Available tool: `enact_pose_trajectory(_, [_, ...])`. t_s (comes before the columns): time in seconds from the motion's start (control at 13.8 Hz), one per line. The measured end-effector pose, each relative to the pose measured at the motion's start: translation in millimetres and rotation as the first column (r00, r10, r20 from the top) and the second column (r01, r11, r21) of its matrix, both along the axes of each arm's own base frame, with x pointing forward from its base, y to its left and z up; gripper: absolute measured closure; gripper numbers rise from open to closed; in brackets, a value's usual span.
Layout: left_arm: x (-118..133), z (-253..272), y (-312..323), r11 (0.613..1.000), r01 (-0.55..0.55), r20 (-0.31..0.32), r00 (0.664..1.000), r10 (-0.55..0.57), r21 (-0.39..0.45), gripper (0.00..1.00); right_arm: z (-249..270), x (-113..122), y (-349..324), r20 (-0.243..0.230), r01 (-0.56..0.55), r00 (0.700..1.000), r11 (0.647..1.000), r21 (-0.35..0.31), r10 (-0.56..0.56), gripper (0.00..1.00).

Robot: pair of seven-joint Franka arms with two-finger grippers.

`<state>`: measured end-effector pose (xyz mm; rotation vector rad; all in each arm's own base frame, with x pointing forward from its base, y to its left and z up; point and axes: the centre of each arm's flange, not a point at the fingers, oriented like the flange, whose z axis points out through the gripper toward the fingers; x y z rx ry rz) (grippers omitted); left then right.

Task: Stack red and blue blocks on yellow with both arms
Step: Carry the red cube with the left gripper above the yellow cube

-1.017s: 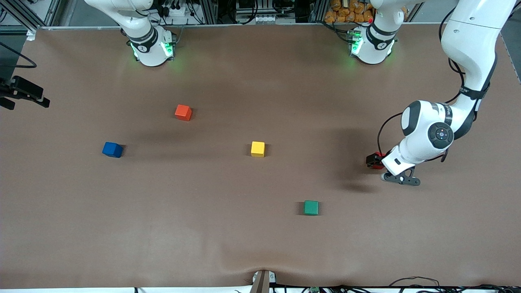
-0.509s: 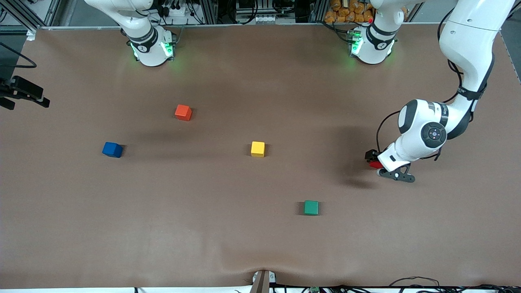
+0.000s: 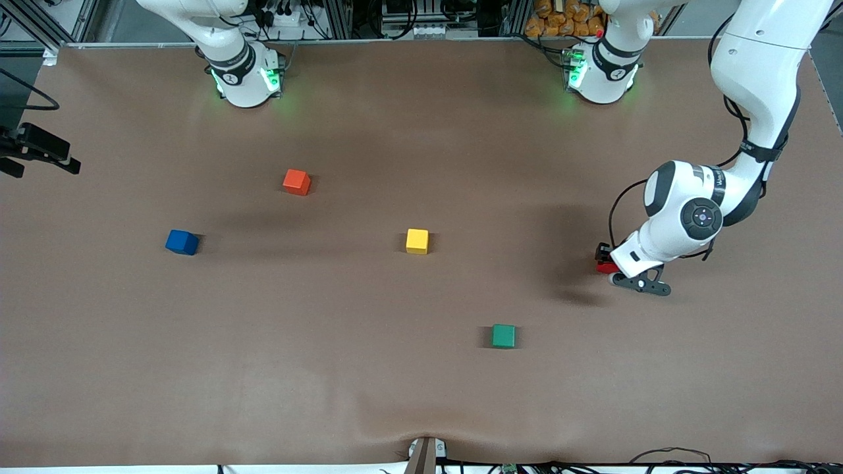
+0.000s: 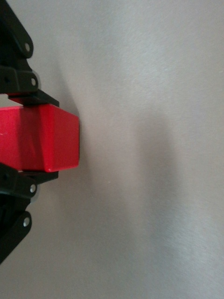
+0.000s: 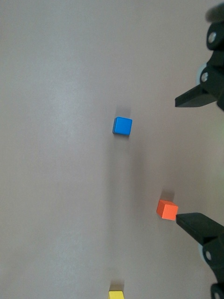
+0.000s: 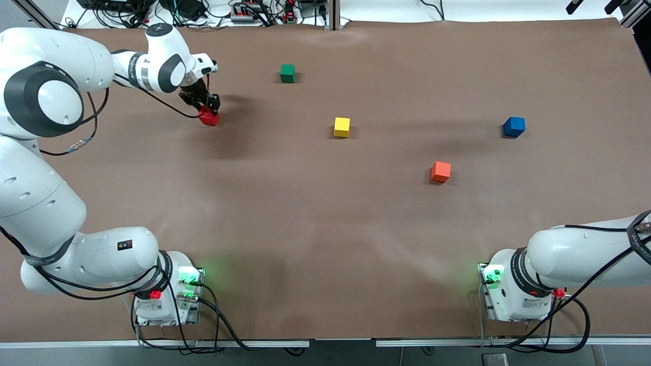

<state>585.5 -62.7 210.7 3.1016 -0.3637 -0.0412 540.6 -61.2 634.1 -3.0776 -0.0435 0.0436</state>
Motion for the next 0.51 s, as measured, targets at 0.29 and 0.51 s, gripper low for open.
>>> enact_pose_trajectory(0.29, [13,33,-29,1.000,-0.029,0.007,1.000,0.029,-0.007,0.44,-1,0,0,-0.001,0.000,1.000,1.000,0.000,0.000,0.00])
enact_pose_trajectory(0.51, [23,78,-87,0.989,-0.145,0.002,0.989,0.145,-0.020,0.44,-1,0,-3,-0.002,0.004,1.000,1.000,-0.007,-0.004,0.00])
